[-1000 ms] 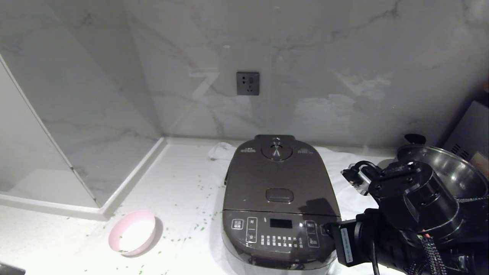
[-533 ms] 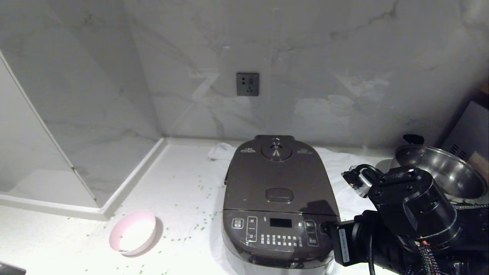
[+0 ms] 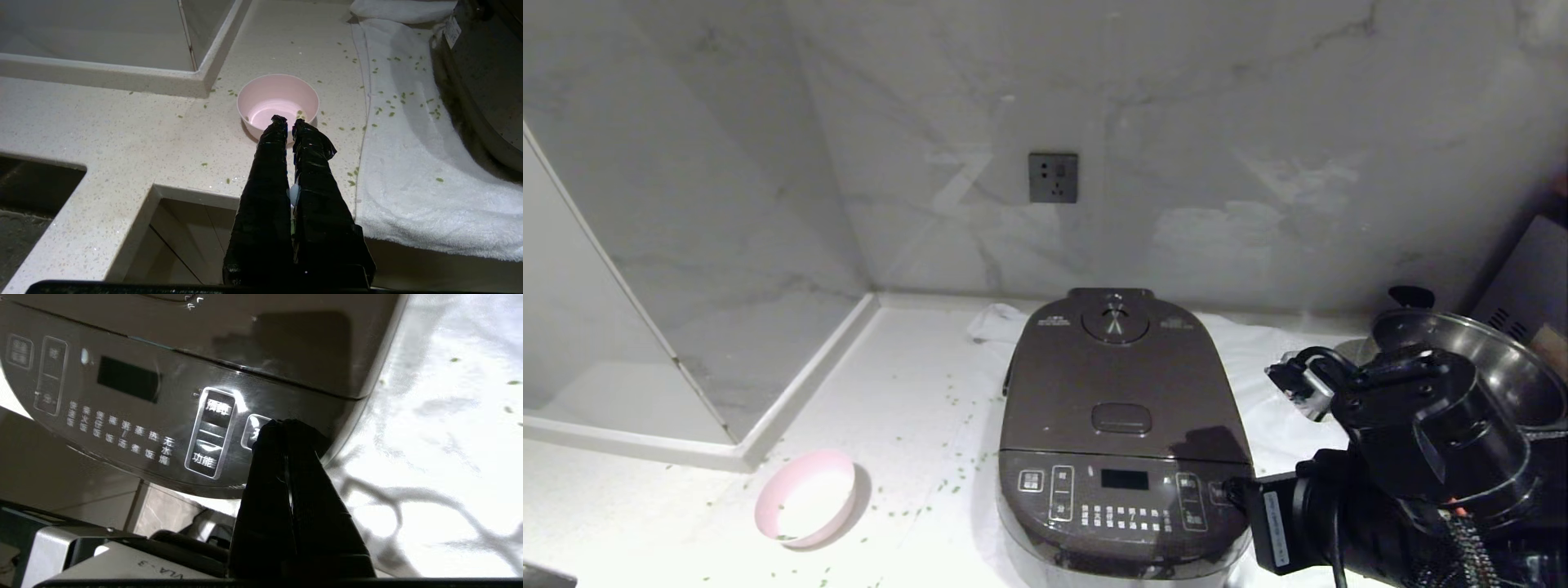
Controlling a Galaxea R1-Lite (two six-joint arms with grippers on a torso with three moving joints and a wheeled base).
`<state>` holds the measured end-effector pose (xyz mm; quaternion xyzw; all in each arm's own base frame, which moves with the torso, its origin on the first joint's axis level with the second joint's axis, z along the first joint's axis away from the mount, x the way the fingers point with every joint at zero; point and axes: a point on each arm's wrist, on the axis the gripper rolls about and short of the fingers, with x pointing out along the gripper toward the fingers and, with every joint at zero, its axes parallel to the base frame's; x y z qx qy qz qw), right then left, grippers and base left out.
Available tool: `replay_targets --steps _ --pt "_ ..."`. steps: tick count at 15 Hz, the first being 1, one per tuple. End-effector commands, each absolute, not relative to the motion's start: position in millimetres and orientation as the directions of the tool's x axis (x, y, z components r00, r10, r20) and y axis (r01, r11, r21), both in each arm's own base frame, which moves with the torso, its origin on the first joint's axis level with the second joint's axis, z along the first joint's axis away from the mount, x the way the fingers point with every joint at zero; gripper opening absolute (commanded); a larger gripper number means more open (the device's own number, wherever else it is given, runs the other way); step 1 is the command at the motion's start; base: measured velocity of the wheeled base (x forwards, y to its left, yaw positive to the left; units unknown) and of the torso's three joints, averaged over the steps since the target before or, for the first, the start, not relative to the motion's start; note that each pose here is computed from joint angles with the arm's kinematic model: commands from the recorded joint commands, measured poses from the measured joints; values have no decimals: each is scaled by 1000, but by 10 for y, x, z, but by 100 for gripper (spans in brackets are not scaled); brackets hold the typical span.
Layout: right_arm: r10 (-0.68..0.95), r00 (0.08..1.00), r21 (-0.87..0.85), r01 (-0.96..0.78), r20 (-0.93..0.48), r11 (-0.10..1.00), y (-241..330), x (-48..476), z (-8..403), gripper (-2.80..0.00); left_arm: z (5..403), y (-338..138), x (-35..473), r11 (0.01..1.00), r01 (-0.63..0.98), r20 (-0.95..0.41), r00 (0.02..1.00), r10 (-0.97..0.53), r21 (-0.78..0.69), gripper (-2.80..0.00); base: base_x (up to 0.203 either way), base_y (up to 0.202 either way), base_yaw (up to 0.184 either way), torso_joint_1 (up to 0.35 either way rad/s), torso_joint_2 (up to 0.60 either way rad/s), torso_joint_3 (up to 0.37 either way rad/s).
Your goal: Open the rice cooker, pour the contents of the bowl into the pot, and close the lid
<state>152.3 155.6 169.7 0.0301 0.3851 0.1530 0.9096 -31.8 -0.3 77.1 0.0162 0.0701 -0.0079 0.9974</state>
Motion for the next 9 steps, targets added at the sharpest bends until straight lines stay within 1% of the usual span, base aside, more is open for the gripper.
replay_targets --steps 1,6,7,9 --pt "361 718 237 -272 -595 933 1430 1406 2089 -280 771 -3 -320 999 18 -139 990 -14 31 -280 0 0 0 0 0 0" --pt "402 755 279 -295 -519 914 1191 1178 2678 -280 771 -3 -319 999 19 -141 990 -15 31 -280 0 0 0 0 0 0" --pt "385 770 274 -278 -510 920 1148 1158 2715 -280 771 -3 -319 999 18 -141 990 -14 30 -280 0 0 0 0 0 0" --pt "279 820 227 -187 -499 956 1038 1226 2719 -280 772 -3 -319 999 18 -139 990 -14 30 -280 0 0 0 0 0 0"
